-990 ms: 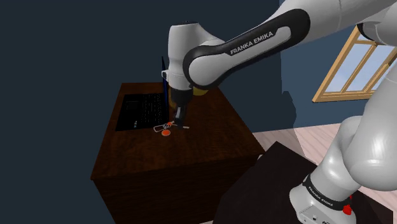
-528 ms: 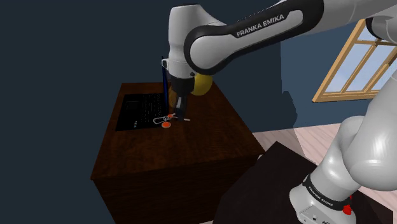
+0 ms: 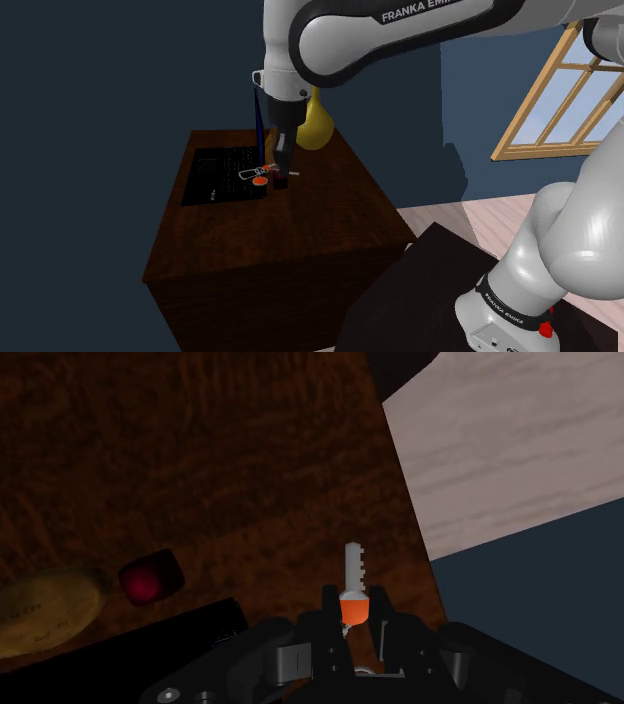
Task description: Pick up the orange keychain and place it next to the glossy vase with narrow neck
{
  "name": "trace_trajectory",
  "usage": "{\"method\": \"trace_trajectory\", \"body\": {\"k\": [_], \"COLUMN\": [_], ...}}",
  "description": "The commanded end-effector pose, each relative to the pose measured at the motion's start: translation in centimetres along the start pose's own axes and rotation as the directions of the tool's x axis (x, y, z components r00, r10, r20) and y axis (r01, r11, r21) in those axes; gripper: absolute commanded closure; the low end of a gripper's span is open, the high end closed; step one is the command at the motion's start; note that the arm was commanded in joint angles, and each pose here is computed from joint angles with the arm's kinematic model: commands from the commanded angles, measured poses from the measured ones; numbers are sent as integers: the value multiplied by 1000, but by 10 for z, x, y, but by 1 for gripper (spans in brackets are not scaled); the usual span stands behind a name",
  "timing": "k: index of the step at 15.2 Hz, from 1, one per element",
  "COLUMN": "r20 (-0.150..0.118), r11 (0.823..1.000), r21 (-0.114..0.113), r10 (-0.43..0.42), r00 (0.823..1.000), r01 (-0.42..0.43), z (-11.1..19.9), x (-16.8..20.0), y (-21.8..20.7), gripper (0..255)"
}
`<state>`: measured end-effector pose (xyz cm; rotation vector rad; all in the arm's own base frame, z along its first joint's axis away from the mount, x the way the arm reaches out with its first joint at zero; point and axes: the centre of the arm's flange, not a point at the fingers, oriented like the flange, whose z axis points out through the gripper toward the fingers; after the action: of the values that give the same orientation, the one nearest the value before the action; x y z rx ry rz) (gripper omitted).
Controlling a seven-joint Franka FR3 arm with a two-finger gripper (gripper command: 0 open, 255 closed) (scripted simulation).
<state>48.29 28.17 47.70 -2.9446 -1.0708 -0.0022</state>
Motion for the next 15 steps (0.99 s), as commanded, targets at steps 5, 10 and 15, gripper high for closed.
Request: {"method": "trace_trajectory", "body": {"k": [5,10,15], "r20": [0,0,0], "r11": [1000,1000,1000], "r21": [0,0,0], "r10": [0,0,0], "r00": [1000,1000,1000], "r01": [0,0,0], "z": [-31,-58,-84], "x": [0,0,0], "y": [0,0,0], "gripper": [255,255,255]}}
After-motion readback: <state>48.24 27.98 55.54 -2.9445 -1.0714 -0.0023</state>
